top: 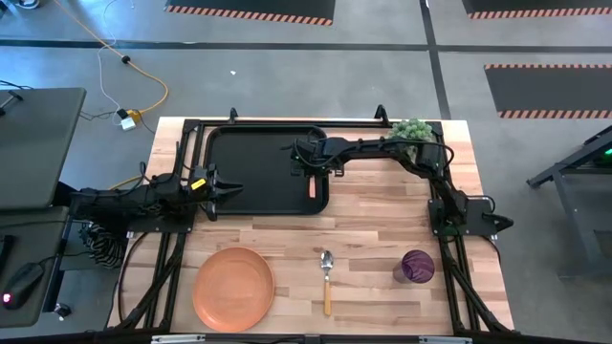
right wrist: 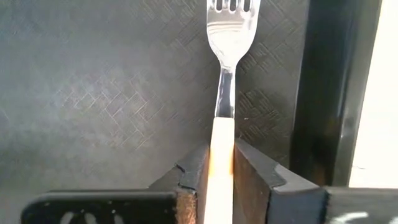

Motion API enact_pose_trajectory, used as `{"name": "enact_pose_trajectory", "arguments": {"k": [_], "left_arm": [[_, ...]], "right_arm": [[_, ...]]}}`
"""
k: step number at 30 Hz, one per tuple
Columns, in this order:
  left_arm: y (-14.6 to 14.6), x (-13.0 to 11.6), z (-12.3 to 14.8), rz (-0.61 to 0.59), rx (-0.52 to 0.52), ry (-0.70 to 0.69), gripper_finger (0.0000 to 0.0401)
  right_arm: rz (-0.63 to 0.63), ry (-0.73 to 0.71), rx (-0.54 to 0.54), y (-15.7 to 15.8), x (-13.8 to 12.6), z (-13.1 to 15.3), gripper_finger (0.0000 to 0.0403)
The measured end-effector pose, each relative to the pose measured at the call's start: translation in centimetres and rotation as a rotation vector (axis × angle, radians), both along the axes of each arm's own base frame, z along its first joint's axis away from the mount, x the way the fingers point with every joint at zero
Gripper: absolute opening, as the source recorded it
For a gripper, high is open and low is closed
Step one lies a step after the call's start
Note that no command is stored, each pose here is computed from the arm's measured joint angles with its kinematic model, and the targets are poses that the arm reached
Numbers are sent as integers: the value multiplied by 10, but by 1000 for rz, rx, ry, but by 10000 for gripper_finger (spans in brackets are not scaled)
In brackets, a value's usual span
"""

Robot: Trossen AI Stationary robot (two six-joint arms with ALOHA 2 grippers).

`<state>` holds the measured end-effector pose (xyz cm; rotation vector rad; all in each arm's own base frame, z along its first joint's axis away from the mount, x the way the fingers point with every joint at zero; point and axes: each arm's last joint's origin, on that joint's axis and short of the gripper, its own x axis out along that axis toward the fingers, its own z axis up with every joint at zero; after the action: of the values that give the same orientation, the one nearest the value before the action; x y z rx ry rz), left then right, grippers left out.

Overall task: Pick and place plate/cup/fork/spoon on tray
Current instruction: Put the light orange fork on the left of the black serving tray, then move the black serving tray to the top middle of the table

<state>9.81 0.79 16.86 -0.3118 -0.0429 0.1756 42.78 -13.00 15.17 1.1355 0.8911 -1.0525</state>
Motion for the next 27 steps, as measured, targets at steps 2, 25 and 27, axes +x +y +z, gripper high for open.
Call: {"name": "enact_pose_trajectory", "arguments": {"k": [2,25,27], "left_arm": [[0,0,0,0,0,0,64],[0,0,0,0,0,0,64],[0,0,0,1,0,0,64]], "right_arm": [[-3,1,-5,0,0,0,68],[47,46,-92,-4,6,32,103],[65,79,-104,-4,5,39,103]]}}
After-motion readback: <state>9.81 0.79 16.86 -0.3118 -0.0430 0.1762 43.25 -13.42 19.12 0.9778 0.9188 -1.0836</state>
